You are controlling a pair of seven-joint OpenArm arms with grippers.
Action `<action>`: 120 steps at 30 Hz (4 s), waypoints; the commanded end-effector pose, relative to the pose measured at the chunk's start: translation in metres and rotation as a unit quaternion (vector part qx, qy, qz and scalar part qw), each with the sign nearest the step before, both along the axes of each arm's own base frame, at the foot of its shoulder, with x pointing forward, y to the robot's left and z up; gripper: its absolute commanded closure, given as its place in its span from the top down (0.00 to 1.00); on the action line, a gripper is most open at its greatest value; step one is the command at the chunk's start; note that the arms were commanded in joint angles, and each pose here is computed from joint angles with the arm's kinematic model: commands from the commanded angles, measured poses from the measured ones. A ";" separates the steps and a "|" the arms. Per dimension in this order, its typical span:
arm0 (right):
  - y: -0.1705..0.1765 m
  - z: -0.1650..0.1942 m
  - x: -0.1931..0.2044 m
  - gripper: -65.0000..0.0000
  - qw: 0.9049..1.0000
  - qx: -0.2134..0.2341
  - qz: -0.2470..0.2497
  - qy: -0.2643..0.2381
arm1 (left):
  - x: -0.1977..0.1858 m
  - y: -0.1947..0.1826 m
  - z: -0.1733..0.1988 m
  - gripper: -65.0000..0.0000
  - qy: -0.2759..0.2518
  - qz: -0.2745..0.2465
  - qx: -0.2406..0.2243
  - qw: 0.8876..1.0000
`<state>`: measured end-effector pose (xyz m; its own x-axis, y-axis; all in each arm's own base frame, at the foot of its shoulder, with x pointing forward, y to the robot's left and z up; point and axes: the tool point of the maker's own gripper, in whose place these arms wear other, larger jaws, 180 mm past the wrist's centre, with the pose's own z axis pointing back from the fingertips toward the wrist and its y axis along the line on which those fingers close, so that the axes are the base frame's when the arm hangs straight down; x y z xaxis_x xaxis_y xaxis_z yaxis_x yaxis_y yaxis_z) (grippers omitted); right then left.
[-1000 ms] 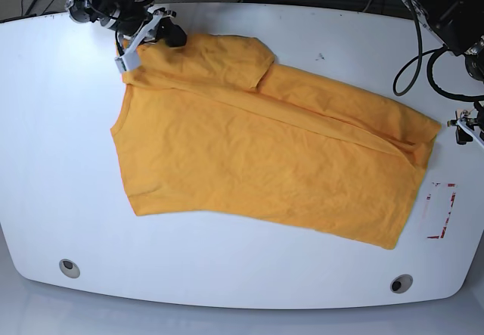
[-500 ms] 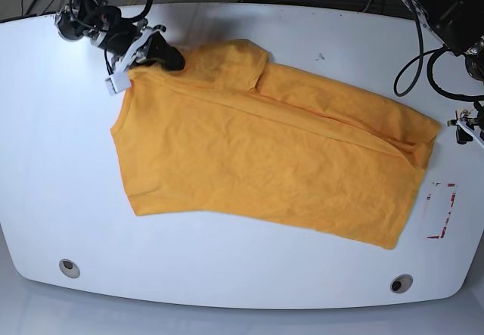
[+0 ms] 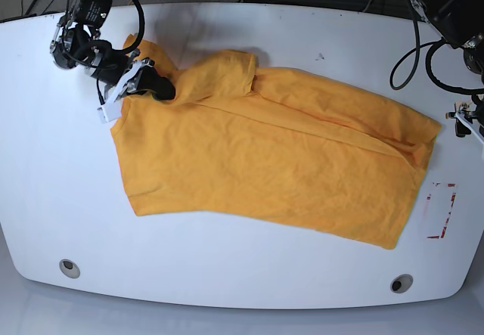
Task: Layout the t-shirt on the table in an organized manner, then fold the t-shirt properly
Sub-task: 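Drag the gathered shirt fabric with the right gripper toward the shirt center, then open the right gripper and pull it back from the shirt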
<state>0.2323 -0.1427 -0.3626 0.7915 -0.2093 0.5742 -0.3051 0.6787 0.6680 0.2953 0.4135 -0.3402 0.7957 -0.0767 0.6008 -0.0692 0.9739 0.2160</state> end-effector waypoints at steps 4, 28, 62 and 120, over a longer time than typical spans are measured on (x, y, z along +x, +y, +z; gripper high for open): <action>-0.014 0.012 0.017 0.01 1.000 0.000 -0.006 -0.025 | 0.002 0.010 0.023 0.55 -0.023 -0.004 0.030 0.999; 0.006 0.035 -0.021 0.01 0.997 0.063 0.026 -0.035 | 0.003 0.010 0.028 0.55 -0.027 -0.005 0.036 0.999; 0.019 0.040 0.007 0.01 0.989 0.138 0.021 -0.046 | 0.003 0.009 0.027 0.55 -0.026 -0.005 0.035 0.999; -0.094 0.022 -0.034 0.87 0.972 -0.236 -0.007 0.003 | 0.012 0.000 0.033 0.56 -0.057 -0.012 0.007 0.998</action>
